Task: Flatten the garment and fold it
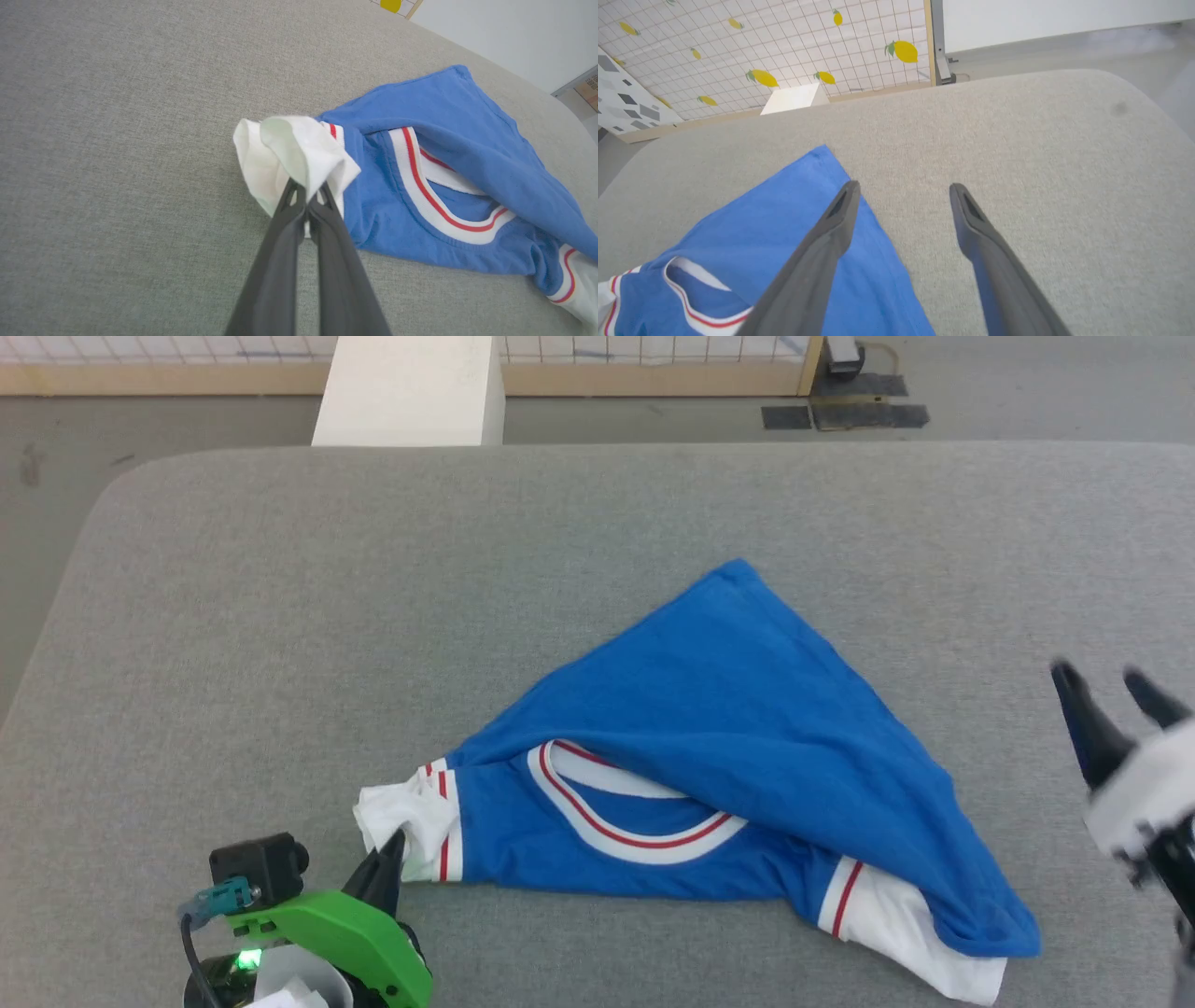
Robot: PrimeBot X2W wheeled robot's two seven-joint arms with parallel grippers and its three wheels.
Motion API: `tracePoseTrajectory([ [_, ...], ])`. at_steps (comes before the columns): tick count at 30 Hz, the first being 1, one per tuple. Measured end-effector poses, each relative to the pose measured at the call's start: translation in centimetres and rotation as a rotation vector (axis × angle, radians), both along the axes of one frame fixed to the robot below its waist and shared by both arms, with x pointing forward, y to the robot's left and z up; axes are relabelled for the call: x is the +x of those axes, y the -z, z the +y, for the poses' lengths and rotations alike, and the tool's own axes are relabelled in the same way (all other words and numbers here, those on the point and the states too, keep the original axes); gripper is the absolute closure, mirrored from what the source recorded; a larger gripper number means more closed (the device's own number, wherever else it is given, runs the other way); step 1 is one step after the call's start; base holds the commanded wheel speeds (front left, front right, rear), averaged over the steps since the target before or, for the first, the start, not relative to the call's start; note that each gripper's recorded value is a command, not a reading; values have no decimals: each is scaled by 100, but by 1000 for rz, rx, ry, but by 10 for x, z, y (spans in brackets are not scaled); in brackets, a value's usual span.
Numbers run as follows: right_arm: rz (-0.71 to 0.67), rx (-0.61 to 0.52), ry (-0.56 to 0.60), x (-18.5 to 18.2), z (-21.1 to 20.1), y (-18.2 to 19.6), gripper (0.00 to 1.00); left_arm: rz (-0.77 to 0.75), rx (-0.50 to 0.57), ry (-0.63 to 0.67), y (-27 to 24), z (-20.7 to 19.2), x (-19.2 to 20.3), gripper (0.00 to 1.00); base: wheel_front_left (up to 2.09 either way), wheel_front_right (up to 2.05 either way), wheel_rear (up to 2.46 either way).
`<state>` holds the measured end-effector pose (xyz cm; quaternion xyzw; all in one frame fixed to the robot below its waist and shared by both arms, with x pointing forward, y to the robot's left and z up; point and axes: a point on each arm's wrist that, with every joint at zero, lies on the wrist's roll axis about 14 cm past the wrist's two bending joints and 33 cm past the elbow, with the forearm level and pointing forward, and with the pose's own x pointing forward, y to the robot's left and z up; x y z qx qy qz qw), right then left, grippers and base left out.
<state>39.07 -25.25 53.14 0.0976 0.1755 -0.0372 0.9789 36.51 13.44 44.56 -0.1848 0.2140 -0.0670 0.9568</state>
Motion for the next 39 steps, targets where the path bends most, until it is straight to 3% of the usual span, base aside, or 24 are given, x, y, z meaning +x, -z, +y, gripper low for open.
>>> tracePoseTrajectory([
  [7,24,-50,-148,75,53,9,0,17,-3,-28,8,8,5,100,0,0,0],
  [17,230,-298,-341,167,108,55,0,61,-10,-55,32,18,22,100,0,0,0],
  [21,401,-355,-395,180,122,96,0,87,-14,-78,45,25,26,100,0,0,0],
  [26,626,-419,-482,171,139,155,0,117,-7,-114,61,35,26,100,0,0,0],
  [31,701,-414,-537,176,158,166,0,141,3,-142,70,44,24,100,0,0,0],
  [32,711,-395,-541,175,159,166,62,141,5,-143,70,44,24,100,0,0,0],
  [33,708,-383,-542,175,160,165,100,140,5,-144,70,45,24,100,0,0,0],
  [36,663,-328,-547,174,164,158,100,132,10,-145,67,46,24,100,0,0,0],
  [39,546,-162,-534,170,172,143,100,119,16,-147,62,48,22,100,0,0,0],
])
